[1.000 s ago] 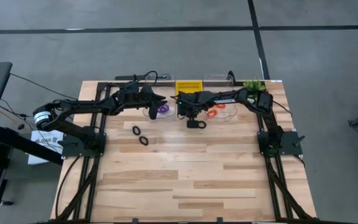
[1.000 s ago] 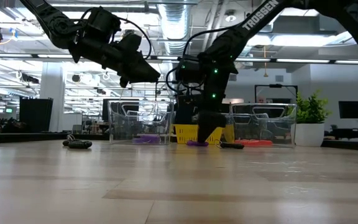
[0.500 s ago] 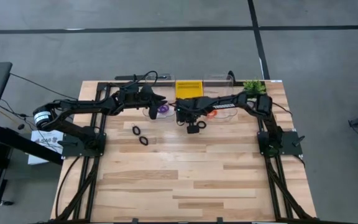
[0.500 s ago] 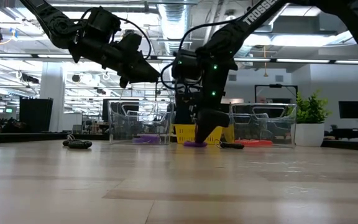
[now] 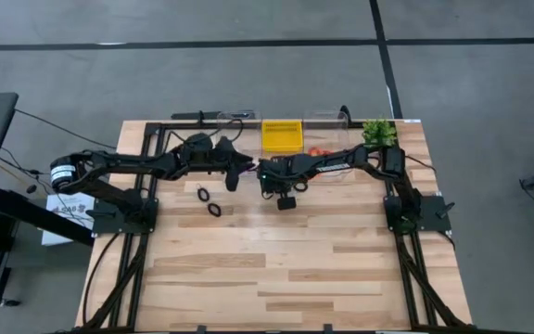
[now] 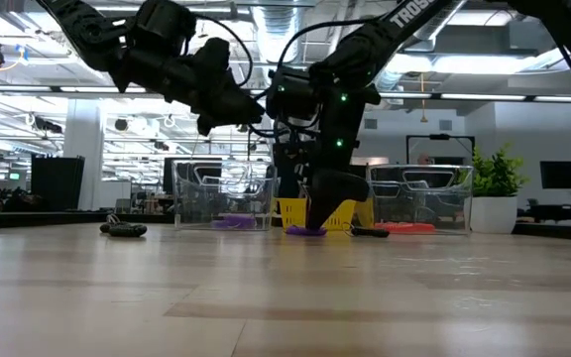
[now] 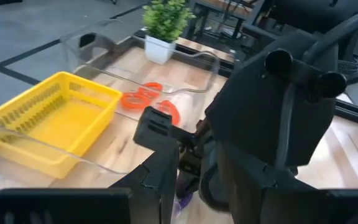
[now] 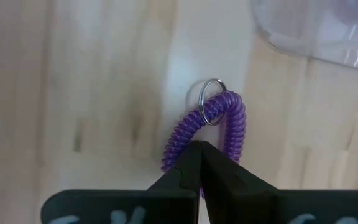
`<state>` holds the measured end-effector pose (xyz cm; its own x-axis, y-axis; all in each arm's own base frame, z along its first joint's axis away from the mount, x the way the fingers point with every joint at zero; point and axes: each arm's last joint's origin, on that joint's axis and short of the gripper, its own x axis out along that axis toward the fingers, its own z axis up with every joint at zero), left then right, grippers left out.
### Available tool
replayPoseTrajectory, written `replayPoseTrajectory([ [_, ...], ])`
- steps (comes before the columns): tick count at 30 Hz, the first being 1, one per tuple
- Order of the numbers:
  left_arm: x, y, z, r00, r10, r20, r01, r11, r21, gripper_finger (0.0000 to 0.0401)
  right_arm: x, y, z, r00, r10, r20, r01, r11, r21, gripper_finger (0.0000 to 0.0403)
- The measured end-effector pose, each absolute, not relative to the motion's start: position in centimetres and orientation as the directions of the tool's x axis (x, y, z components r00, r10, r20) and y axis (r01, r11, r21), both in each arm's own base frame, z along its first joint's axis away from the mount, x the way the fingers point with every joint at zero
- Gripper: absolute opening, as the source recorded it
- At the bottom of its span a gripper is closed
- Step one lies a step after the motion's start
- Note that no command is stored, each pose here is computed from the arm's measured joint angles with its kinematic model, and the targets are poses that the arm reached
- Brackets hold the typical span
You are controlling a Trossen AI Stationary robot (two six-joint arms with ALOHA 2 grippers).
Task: Sort spring keychains
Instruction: Put the purple spring keychain into the left transparent bin
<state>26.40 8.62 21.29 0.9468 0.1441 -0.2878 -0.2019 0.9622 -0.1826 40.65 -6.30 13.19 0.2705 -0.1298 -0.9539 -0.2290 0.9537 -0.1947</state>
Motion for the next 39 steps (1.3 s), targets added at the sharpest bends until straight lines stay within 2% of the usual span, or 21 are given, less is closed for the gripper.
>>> replayPoseTrajectory([
  [11, 27.4, 4.5, 21.2, 0.949, 0.084, -0.303, -0.147, 0.970, -0.194, 0.0112, 40.5, -1.9, 13.1, 0.225, -0.104, -0.969, -0.230, 0.961, -0.157, 0.0000],
  [20, 27.4, -1.9, 20.7, 0.936, 0.046, -0.349, -0.128, 0.969, -0.213, 0.0112, 40.0, 4.1, 12.9, 0.210, -0.148, -0.966, -0.211, 0.958, -0.192, 0.0000],
  [23, 26.9, -5.0, 20.5, 0.942, 0.052, -0.332, -0.133, 0.965, -0.226, 0.0112, 39.8, 6.5, 12.9, 0.237, -0.157, -0.959, -0.202, 0.957, -0.206, 0.0000],
  [30, 24.0, -10.9, 19.1, 0.934, 0.109, -0.341, -0.200, 0.949, -0.243, 0.0112, 39.4, 10.8, 13.1, 0.289, -0.079, -0.954, -0.165, 0.978, -0.131, 0.0000],
  [39, 21.6, -13.8, 18.4, 0.939, 0.141, -0.315, -0.238, 0.926, -0.295, 0.0112, 39.0, 12.3, 13.1, 0.295, -0.084, -0.952, -0.081, 0.990, -0.112, 0.0000],
])
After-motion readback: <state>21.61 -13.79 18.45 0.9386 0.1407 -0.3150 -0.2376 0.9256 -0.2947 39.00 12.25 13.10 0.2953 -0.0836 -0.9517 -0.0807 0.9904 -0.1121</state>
